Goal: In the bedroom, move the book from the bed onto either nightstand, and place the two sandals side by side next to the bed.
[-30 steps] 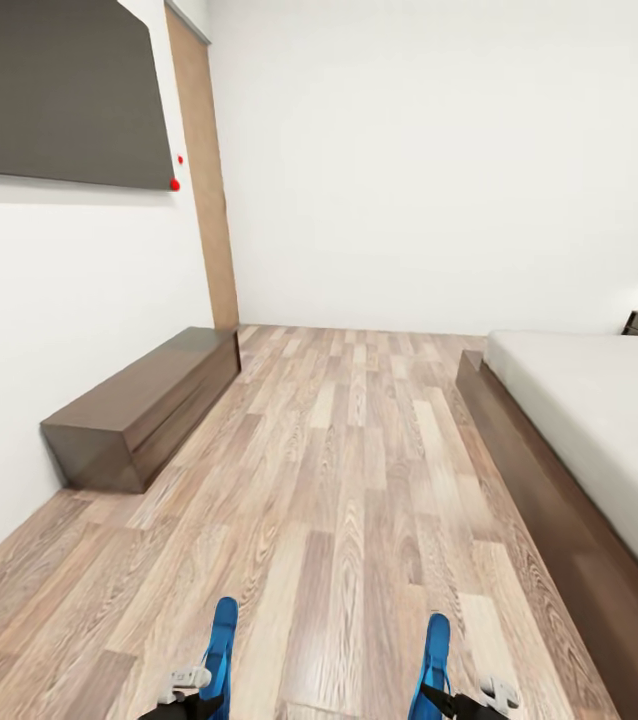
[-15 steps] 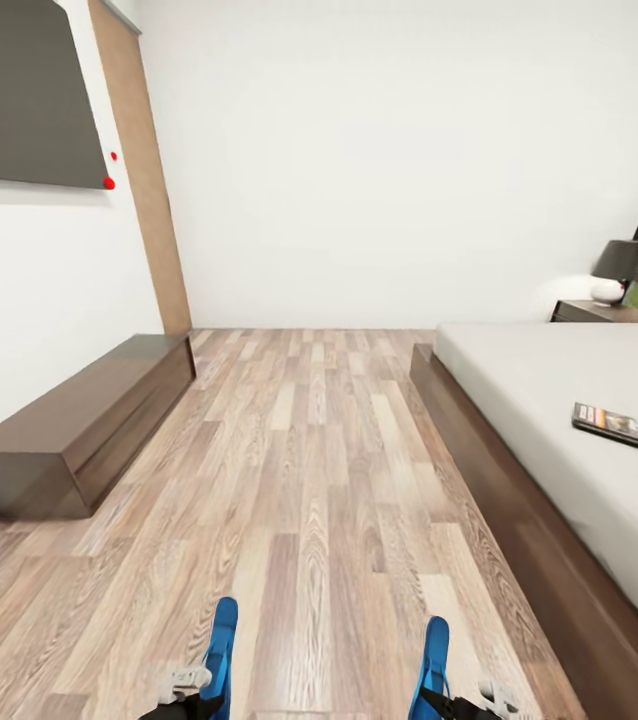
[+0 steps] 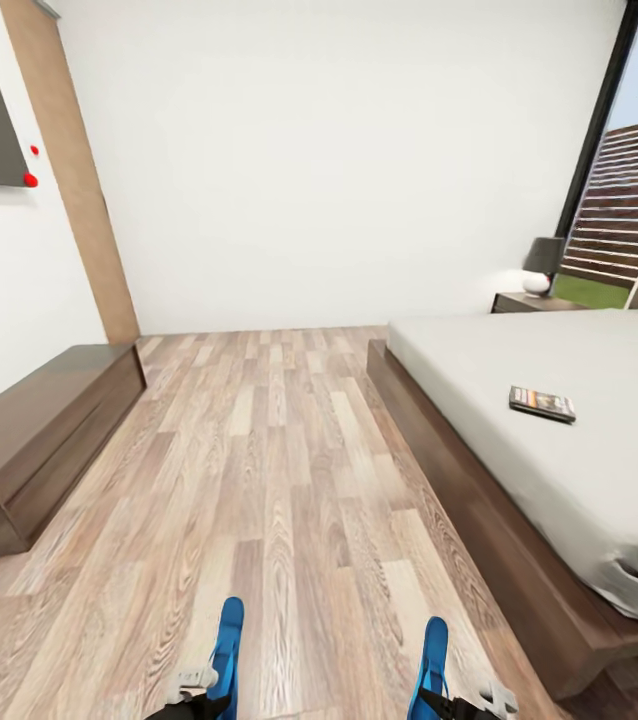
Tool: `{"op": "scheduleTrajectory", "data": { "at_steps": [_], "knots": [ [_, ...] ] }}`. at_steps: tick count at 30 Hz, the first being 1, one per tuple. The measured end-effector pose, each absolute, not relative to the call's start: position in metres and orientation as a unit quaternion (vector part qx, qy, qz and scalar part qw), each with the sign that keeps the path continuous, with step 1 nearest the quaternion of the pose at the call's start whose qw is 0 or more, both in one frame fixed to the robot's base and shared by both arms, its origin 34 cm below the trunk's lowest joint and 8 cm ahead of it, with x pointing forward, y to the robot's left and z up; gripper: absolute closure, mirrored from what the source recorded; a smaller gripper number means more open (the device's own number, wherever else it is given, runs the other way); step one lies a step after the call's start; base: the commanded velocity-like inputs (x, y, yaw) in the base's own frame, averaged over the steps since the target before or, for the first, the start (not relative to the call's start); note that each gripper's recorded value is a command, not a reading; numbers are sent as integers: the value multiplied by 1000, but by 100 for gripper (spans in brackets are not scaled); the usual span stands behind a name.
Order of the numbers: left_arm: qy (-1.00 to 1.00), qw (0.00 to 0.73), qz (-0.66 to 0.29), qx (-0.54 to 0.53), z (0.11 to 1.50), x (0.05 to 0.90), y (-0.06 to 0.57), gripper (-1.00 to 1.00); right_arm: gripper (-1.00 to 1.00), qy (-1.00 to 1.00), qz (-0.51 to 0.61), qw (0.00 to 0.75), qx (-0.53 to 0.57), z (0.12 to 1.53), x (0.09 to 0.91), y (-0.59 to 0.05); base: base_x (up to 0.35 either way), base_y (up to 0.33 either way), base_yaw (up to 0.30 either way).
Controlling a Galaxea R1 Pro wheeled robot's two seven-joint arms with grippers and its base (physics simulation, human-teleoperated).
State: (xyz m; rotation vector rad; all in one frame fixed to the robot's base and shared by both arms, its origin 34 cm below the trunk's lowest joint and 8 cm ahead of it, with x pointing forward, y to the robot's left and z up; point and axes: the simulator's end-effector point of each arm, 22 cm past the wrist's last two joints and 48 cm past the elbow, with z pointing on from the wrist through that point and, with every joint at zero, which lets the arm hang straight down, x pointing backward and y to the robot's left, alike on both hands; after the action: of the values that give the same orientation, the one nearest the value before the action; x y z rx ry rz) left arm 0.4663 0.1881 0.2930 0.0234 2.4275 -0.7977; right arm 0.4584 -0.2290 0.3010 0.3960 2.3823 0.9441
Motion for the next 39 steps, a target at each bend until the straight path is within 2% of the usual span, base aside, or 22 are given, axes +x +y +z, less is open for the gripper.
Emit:
{"op": "scheduleTrajectory", "data": {
  "at_steps": [39],
  "knots": [
    [909,289,-299,9,298,468,187,100,100,884,351,271,148,306,460,-229,0,0,-300]
  ]
}}
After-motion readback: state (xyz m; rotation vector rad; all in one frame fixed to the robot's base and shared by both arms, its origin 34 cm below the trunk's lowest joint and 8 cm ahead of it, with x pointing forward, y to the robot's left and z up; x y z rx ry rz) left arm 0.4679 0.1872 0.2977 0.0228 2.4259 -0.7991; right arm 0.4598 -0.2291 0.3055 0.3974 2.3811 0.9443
